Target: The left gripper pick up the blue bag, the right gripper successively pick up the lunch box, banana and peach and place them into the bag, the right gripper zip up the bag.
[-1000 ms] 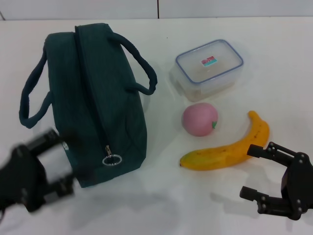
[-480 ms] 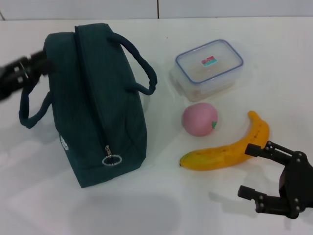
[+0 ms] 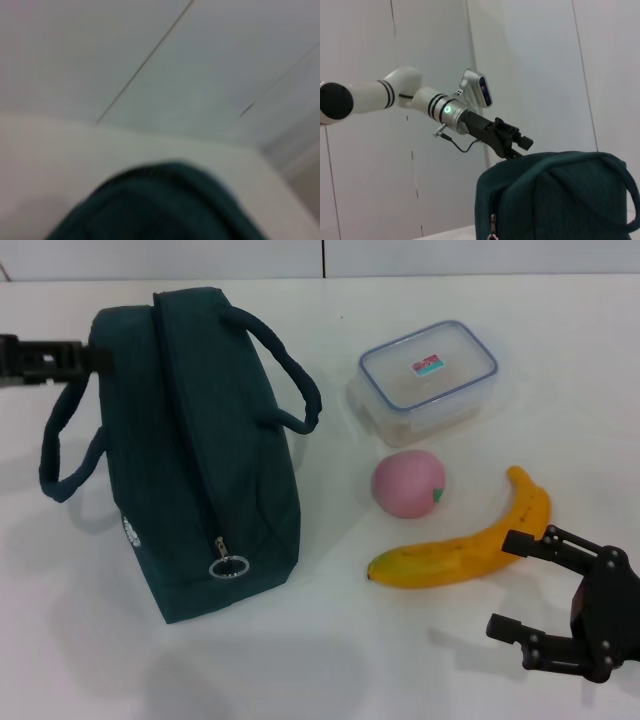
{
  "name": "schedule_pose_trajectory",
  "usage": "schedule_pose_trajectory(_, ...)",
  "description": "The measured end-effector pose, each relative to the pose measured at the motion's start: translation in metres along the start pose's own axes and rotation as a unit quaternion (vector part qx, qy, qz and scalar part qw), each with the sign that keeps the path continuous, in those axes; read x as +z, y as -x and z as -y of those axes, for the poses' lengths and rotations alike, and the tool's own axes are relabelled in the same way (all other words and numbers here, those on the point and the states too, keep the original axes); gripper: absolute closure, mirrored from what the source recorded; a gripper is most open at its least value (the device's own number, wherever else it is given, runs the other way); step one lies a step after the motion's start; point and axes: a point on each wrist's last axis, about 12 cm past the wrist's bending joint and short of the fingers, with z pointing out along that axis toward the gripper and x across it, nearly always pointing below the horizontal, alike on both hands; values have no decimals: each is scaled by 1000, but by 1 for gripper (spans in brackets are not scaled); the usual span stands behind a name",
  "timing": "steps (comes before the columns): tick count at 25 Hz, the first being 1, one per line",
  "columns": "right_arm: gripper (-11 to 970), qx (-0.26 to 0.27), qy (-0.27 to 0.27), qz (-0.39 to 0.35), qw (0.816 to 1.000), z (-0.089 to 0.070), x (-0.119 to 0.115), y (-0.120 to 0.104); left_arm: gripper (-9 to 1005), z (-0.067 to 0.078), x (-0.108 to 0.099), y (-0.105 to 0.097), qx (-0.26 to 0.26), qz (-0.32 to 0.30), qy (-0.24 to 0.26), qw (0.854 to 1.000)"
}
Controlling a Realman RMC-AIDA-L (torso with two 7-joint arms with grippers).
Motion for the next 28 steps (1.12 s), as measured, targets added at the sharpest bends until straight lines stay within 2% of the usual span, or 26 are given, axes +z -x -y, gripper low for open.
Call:
schedule_pose_trajectory(4, 129, 6, -3, 0, 1000, 0, 1, -2, 276, 3, 5, 10, -18, -40, 17, 999)
schedule_pose_trajectory(11, 131, 6, -4, -1, 1000, 0, 1, -2, 295, 8, 7, 15, -33, -54, 12, 998)
schedule_pose_trajectory(16, 132, 6, -6, -4, 1000, 1, 2, -3, 308, 3, 17, 14, -43, -75, 38, 996)
schedule_pose_trajectory(21, 134, 4, -9, -8, 1000, 3, 3, -3, 321, 4, 31, 16, -40, -88, 33, 995)
schedule_pose_trajectory(28, 136, 5, -11, -5, 1000, 3, 3, -3, 340, 3, 34, 17, -37, -86, 35, 995)
